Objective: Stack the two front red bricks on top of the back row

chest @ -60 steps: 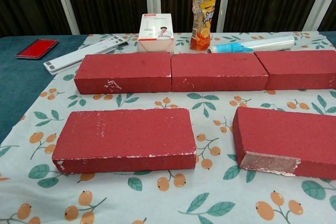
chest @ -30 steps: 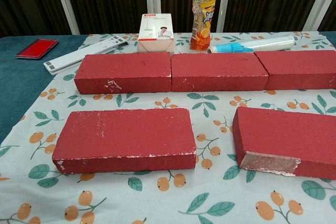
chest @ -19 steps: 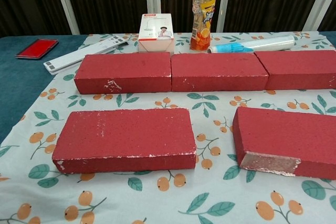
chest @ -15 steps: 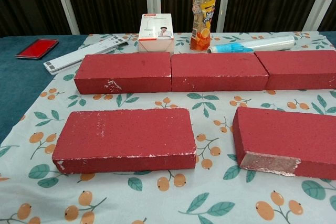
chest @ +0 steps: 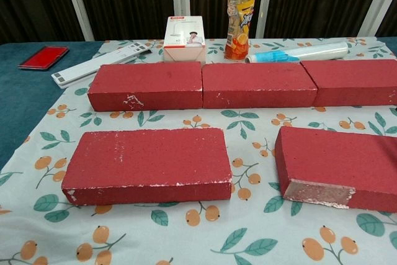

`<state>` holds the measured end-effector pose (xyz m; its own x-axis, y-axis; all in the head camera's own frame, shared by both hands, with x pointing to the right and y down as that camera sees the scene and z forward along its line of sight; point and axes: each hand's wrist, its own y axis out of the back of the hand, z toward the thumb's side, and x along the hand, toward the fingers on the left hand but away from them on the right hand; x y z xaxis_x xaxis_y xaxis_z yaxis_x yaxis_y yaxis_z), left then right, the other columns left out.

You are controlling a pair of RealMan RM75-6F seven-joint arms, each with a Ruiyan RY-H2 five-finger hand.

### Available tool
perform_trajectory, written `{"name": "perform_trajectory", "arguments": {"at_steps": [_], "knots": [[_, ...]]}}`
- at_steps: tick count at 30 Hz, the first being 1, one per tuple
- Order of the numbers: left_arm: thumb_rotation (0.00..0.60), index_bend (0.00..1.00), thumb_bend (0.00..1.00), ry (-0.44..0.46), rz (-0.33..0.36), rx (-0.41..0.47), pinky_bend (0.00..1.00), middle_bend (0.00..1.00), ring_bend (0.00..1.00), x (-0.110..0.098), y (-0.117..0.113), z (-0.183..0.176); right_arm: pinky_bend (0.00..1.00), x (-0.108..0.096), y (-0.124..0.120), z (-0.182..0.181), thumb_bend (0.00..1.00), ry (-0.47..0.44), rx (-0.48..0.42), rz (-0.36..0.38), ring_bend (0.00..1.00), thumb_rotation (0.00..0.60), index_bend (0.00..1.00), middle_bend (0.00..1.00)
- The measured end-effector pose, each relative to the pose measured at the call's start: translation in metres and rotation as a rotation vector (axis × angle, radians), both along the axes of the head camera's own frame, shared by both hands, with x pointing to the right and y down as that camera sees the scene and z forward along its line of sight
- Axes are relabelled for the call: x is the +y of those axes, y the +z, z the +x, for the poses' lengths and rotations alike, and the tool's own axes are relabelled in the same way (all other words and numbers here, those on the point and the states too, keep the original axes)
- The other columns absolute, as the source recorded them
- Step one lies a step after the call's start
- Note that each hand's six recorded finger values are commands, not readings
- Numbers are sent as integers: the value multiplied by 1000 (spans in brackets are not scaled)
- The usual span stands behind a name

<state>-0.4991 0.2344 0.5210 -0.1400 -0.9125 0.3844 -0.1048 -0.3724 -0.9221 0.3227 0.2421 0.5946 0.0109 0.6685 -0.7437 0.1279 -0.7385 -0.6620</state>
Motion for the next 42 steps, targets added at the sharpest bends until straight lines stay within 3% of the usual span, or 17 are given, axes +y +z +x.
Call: {"name": "perform_trajectory", "arguments": {"at_steps": [7,42], "knots": [[600,29,32,3,-4,-3,164,0,0,-1,2,1,0,-2,19,-16,155,10,10,-44,0,600,0,0],[600,29,32,-12,-9,-22,164,0,0,-2,5,-2,0,-24,61,-73,155,-78,53,-86,0,600,0,0]]}}
